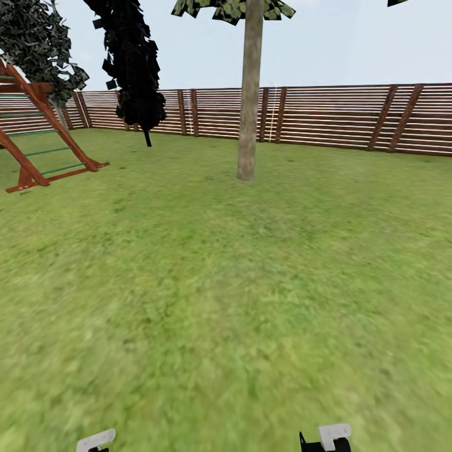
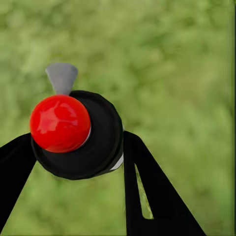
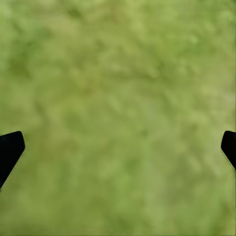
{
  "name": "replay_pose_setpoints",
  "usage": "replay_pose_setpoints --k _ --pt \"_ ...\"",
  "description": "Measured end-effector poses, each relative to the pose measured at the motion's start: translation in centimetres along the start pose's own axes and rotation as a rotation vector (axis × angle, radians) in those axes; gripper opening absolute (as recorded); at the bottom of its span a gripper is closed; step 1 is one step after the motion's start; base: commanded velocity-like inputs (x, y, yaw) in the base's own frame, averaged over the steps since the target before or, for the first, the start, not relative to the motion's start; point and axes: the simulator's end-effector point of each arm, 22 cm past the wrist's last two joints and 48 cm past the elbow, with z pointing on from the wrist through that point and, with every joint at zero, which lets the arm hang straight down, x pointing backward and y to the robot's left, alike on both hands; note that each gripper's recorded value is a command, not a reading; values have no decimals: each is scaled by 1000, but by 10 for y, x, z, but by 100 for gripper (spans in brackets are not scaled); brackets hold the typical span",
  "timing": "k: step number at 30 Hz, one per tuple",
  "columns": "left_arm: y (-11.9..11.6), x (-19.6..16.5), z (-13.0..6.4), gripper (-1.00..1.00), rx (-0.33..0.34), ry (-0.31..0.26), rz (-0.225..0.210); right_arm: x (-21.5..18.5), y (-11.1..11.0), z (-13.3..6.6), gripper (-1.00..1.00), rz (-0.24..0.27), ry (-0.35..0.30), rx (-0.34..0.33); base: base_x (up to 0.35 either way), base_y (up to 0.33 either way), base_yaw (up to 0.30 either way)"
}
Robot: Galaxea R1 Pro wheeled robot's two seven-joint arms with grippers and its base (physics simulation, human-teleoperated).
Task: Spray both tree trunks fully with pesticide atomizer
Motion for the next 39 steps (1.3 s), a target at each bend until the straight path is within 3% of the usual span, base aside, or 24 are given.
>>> replay_pose_setpoints --k 39 --pt "0 0 0 -100 0 0 0 0 0 0 100 0 0 0 339 0 0"
